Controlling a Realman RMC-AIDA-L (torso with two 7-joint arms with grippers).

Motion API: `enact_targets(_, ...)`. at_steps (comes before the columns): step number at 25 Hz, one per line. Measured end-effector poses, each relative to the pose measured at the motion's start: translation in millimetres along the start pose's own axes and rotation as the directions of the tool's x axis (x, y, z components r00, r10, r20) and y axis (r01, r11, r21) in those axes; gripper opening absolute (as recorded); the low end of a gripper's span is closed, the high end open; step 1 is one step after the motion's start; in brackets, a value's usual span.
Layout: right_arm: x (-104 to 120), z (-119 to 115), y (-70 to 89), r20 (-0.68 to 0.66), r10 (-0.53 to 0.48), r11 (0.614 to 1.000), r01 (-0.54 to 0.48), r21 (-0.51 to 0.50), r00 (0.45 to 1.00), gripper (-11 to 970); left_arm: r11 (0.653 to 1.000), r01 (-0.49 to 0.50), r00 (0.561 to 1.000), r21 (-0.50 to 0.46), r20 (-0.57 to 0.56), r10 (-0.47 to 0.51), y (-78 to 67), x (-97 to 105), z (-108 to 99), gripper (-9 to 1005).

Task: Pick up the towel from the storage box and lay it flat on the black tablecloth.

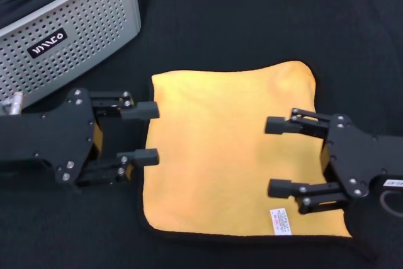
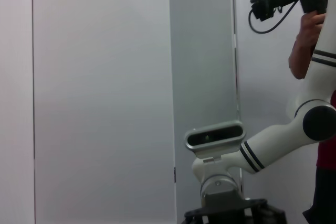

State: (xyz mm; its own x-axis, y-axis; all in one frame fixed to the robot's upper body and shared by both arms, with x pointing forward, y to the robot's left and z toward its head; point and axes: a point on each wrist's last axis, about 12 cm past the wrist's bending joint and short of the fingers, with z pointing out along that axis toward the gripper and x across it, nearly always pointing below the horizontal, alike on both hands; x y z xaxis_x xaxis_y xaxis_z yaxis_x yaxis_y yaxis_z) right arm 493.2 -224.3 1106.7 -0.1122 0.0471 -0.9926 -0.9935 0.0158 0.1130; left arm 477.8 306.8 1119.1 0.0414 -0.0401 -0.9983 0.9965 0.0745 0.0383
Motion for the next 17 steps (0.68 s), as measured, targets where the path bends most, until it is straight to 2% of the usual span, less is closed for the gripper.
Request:
enact_targets(6, -3.7, 13.5, 0.4, 0.01, 0.003, 0.998, -0.002, -0.057, 1.0, 870, 1.0, 0.012, 1.0, -0.015, -0.008, -0.012, -5.2, 2.3, -6.6, 532)
enact_targets(17, -4.8, 13.3, 1.9, 0.022, 0.007, 0.998, -0.006, -0.064, 1.0, 870, 1.0, 0.018, 1.0, -0.021, -0.006, -0.018, -8.5, 4.2, -7.6, 532)
